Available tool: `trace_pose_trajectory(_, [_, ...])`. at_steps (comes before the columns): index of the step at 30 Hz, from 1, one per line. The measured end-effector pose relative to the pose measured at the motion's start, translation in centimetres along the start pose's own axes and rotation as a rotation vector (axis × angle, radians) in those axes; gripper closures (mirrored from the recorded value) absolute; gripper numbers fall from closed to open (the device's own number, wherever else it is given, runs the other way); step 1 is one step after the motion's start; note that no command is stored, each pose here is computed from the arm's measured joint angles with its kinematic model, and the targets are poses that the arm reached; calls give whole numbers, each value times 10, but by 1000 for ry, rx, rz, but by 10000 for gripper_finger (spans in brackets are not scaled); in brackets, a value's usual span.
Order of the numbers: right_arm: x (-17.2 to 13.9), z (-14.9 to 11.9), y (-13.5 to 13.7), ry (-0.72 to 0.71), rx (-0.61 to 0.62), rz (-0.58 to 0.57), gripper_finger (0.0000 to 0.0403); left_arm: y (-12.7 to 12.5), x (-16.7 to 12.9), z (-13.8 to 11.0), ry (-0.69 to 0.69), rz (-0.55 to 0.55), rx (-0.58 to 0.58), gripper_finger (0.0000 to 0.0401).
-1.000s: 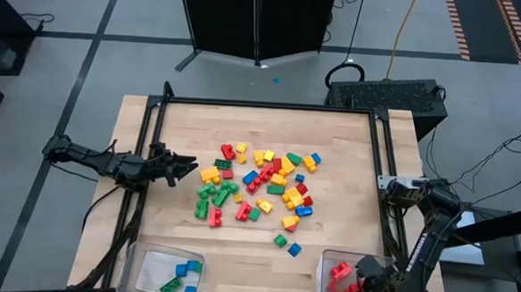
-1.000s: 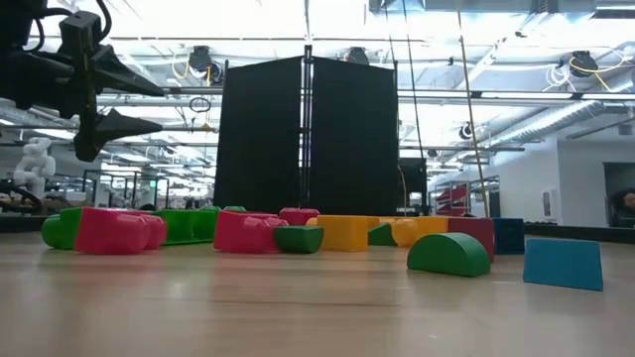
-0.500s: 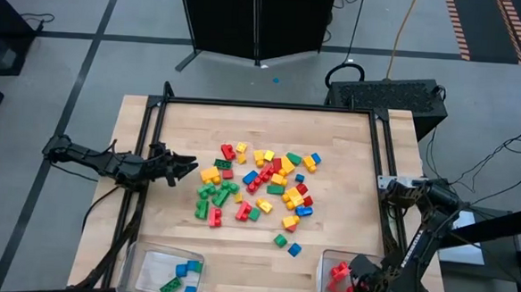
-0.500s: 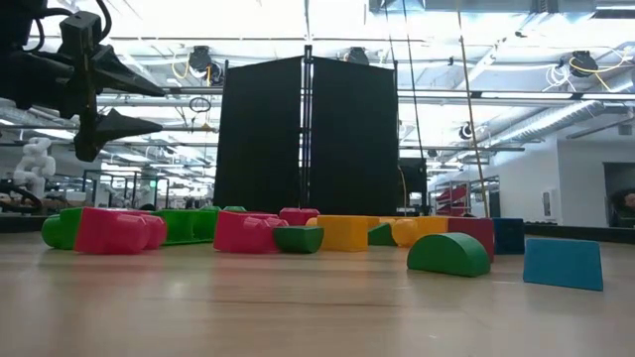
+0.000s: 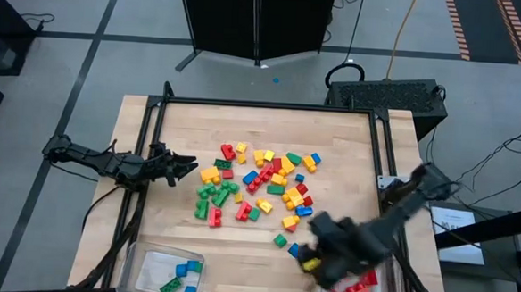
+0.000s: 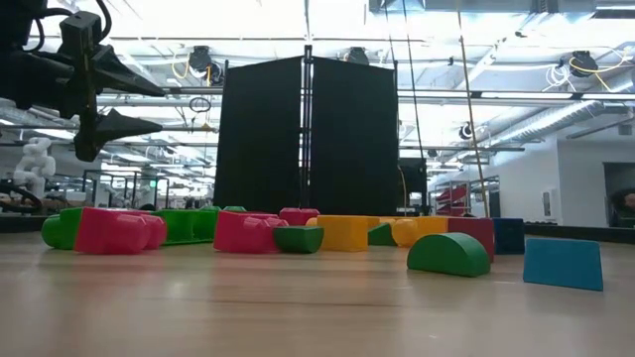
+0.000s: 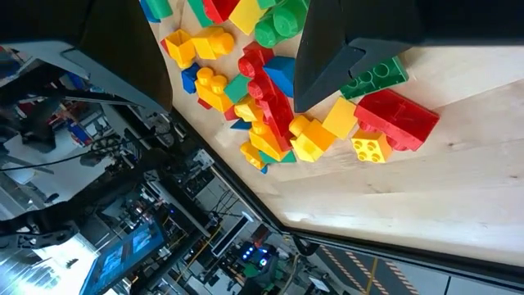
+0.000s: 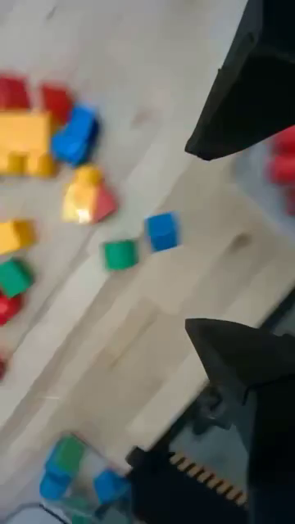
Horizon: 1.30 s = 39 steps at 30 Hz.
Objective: Sort blocks by size
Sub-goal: Put the green half cylindrical block into the left transparent bin
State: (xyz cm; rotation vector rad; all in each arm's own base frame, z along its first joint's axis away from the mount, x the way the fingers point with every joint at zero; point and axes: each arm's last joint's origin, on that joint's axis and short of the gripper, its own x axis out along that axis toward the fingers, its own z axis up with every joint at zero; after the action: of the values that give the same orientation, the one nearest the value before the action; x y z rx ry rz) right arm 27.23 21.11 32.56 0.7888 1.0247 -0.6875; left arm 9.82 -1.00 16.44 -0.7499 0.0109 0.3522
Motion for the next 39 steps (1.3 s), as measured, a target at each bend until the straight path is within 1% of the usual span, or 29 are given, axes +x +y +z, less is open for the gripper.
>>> trace_pose_trajectory(3, [39, 17, 21, 49, -41, 4, 80, 0, 0, 0, 0, 0, -2, 146])
trace_pose_trajectory(6, [78, 23, 37, 116, -94, 1, 80, 0, 0, 0, 0, 0, -1, 146])
trace_pose_trajectory(10, [120, 26, 41, 187, -154, -80, 80, 0, 0, 0, 0, 0, -2, 146])
trace_pose_trajectory(15, [151, 28, 42, 217, -227, -136, 80, 0, 0, 0, 0, 0, -2, 146])
trace_pose_trajectory(21, [179, 31, 39, 239, -312, -197, 80, 0, 0, 0, 0, 0, -1, 146])
trace_pose_trajectory(29, [203, 41, 36, 256, -376, -222, 81, 0, 0, 0, 0, 0, 0, 146])
trace_pose_trajectory(33, [210, 41, 36, 272, -383, -231, 81, 0, 0, 0, 0, 0, 0, 146])
trace_pose_trajectory(35, [214, 39, 36, 289, -375, -215, 83, 0, 0, 0, 0, 0, 0, 146])
trace_pose_trajectory(39, [219, 37, 34, 306, -362, -202, 101, 0, 0, 0, 0, 0, 1, 146])
